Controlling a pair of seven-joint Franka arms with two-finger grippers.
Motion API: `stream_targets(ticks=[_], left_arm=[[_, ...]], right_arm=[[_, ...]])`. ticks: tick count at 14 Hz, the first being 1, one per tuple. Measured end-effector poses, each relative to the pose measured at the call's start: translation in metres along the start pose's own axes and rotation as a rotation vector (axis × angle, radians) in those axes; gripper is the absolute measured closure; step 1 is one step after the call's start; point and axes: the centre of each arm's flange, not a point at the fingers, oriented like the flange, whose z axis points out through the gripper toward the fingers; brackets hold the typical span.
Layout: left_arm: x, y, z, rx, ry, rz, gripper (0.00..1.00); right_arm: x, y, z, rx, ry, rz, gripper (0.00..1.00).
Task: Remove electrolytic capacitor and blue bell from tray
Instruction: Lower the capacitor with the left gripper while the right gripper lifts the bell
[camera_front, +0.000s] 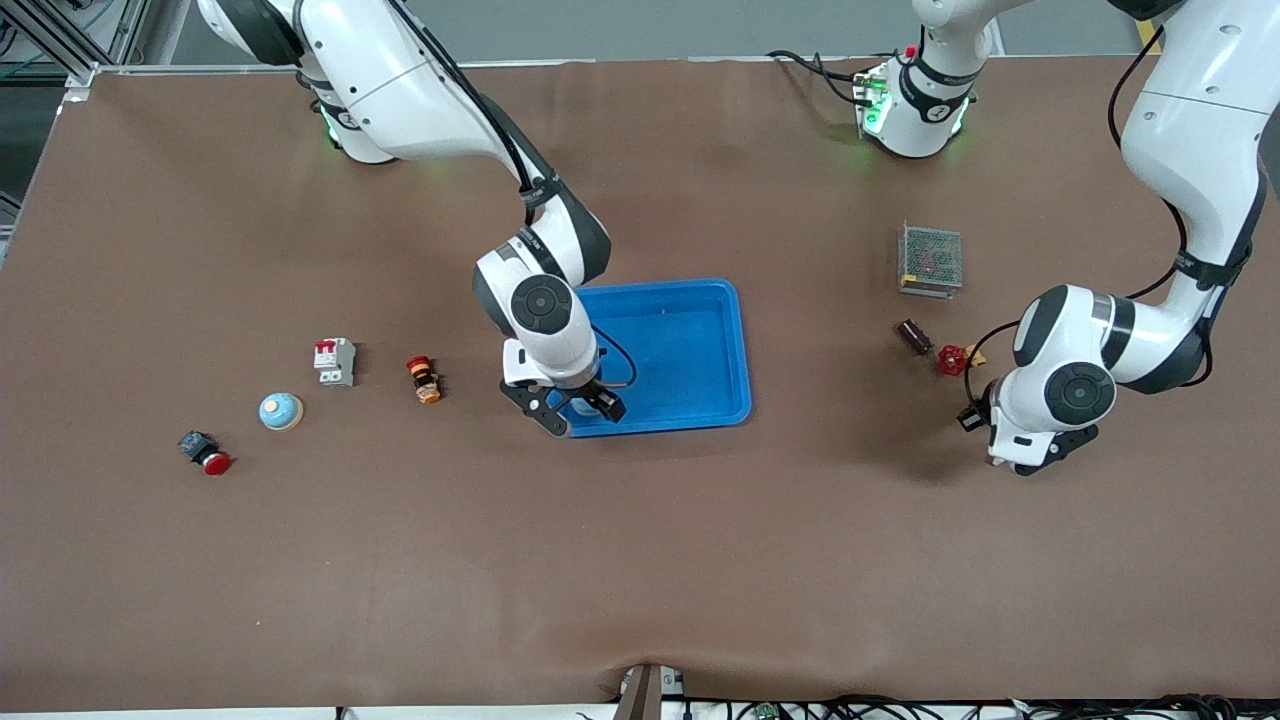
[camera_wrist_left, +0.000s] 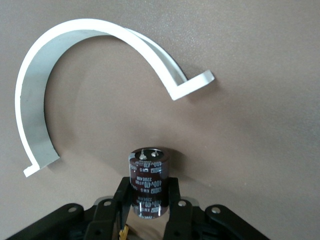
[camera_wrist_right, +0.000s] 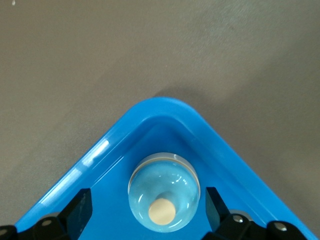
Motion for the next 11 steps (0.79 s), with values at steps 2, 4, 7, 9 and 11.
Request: stream_targets(ticks=[2, 4, 7, 9, 11], left_arm=[[0.000, 0.001, 0.001, -0.003, 0.005, 0.004, 0.67], [0.000, 0.003, 0.001, -0.011, 0.010, 0.006, 0.67], [-0.001, 0.006, 0.001, -0.015, 0.011, 0.010, 0.51], [0.000, 0.008, -0.004, -0.021, 0.020, 0.012, 0.30], [0.003, 0.007, -0.023, -0.028, 0.048, 0.008, 0.10]], right_arm=[[-0.005, -0.001, 0.006, -0.006, -0.002, -0.004, 0.00], [-0.008, 0.001, 0.014, -0.018, -0.005, -0.007, 0.00], [-0.011, 0.002, 0.021, -0.027, -0.007, -0.011, 0.00], [-0.012, 0.001, 0.021, -0.027, -0.007, -0.014, 0.00], [-0.013, 0.000, 0.021, -0.025, -0.007, -0.016, 0.16]])
